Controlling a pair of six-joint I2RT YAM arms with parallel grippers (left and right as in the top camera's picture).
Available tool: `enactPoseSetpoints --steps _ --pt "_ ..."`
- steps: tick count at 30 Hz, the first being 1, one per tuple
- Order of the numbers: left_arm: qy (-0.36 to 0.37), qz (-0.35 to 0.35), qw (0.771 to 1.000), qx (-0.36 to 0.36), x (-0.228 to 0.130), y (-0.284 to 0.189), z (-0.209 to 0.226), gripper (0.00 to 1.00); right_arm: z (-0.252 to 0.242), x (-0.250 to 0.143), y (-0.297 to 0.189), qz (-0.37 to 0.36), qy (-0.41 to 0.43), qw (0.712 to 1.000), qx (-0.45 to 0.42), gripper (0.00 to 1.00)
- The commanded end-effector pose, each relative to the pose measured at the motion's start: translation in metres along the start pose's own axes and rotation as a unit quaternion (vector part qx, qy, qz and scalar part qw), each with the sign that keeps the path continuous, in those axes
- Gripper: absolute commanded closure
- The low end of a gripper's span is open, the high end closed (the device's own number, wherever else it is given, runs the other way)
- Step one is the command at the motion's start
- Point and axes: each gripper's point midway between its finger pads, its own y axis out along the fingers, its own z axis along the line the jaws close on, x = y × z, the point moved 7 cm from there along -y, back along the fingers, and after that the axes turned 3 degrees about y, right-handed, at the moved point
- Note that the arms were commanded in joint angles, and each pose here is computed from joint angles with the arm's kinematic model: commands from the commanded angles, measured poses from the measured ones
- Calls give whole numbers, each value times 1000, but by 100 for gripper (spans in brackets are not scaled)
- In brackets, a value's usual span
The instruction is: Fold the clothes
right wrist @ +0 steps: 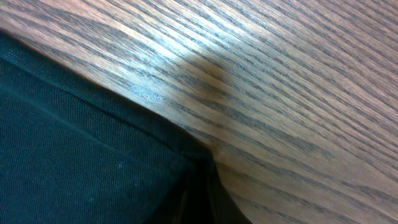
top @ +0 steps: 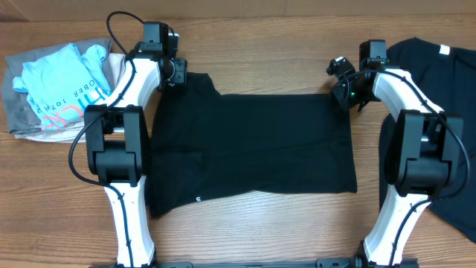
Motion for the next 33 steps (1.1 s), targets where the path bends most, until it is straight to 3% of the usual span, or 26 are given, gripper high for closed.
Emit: enactPoseSetpoints --steps 1,4,5,7,10,11,14,18,33 --pt "5 6 1000 -24 -2 8 -3 45 0 -4 4 5 5 1000 8 88" --pt "5 14 999 -29 -6 12 -4 44 1 -5 4 6 5 1000 8 88" --pt "4 16 999 -29 -7 14 -4 49 1 -5 4 6 5 1000 9 88" --pt "4 18 999 -29 -9 15 -4 72 1 -5 4 6 5 1000 9 88" --pt "4 15 1000 -23 -6 14 -2 95 1 -4 4 6 5 1000 9 90" --pt "4 12 1000 -23 -4 12 -2 96 0 -4 4 5 5 1000 8 96" --pt "5 0 1000 -22 3 1 -2 96 -1 2 4 -13 40 999 7 96" --pt "5 -4 1000 -22 10 -25 -3 96 11 13 -4 -45 56 995 74 96" --pt "-67 84 994 -24 -16 -137 -7 96 16 9 -57 -23 118 987 106 96"
